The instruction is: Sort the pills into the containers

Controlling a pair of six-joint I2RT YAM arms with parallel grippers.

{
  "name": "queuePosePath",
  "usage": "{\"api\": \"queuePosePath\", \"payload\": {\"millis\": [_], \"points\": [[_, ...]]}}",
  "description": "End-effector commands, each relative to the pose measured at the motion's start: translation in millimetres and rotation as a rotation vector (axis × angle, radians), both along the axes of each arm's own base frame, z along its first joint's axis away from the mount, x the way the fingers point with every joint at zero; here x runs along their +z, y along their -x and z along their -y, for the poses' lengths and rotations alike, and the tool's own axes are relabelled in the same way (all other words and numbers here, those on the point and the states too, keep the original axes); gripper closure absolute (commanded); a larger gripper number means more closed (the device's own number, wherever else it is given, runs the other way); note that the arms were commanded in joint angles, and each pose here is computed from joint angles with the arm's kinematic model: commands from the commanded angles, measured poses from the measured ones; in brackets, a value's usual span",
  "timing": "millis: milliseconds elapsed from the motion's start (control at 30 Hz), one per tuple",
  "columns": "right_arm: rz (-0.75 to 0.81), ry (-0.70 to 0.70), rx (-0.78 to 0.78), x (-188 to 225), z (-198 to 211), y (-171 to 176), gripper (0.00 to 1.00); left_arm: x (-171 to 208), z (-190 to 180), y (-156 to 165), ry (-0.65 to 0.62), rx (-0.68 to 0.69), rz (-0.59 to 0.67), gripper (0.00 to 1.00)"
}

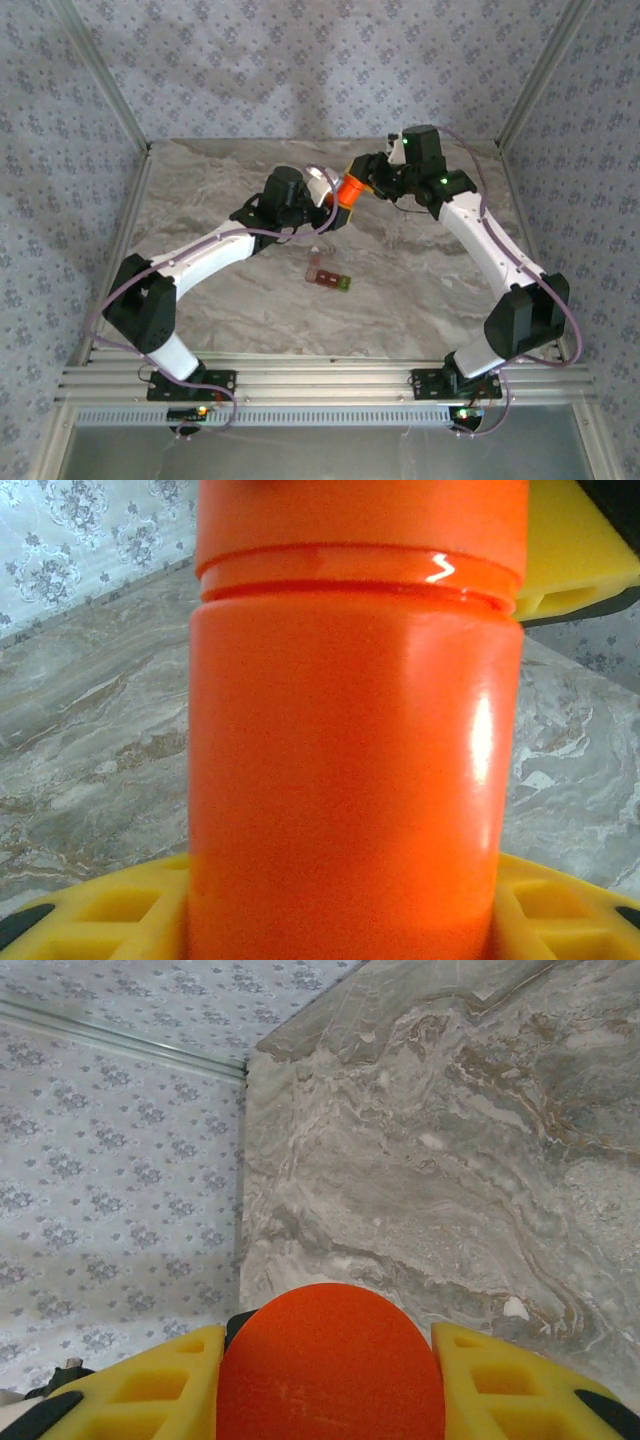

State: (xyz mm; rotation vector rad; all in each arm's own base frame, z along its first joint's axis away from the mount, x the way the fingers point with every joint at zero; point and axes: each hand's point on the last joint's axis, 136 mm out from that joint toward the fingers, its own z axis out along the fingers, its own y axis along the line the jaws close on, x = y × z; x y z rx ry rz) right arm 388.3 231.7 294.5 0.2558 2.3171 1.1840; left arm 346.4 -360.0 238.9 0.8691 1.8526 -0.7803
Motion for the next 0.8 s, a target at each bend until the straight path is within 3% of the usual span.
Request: {"api": "queuePosePath", "payload": {"millis": [0,200,300,400,533,767], "points": [[0.021,-0.042,0.126,0.2,-9.1,14.3,0.62,39.2,5.8,1.2,0.08,-0.008,0.062,1.0],[0.317,-0.073,0.28,24.2,4.5,8.9,0.59,55.4,10.2,11.5,0.169,-0.073,0.002,1.0],[0.377,-0.082,0.303,30.6,13.0,5.4,0.57,61.6,13.6,18.4,0.205,-0.111,-0.033,1.0],[0.362,-0.091,0.286,32.9,17.5,-0.3,0.51,60.4,13.5,19.2,0.202,-0.115,-0.045,1.0],[0.304,-0.15,0.15,47.0,31.6,-12.8,0.29,47.4,5.0,9.2,0.118,-0.047,-0.002,1.0],[0.101,-0.116,-0.071,39.6,45.8,-20.5,0.21,31.3,-3.4,-4.4,-0.034,0.026,0.116,1.0]]}}
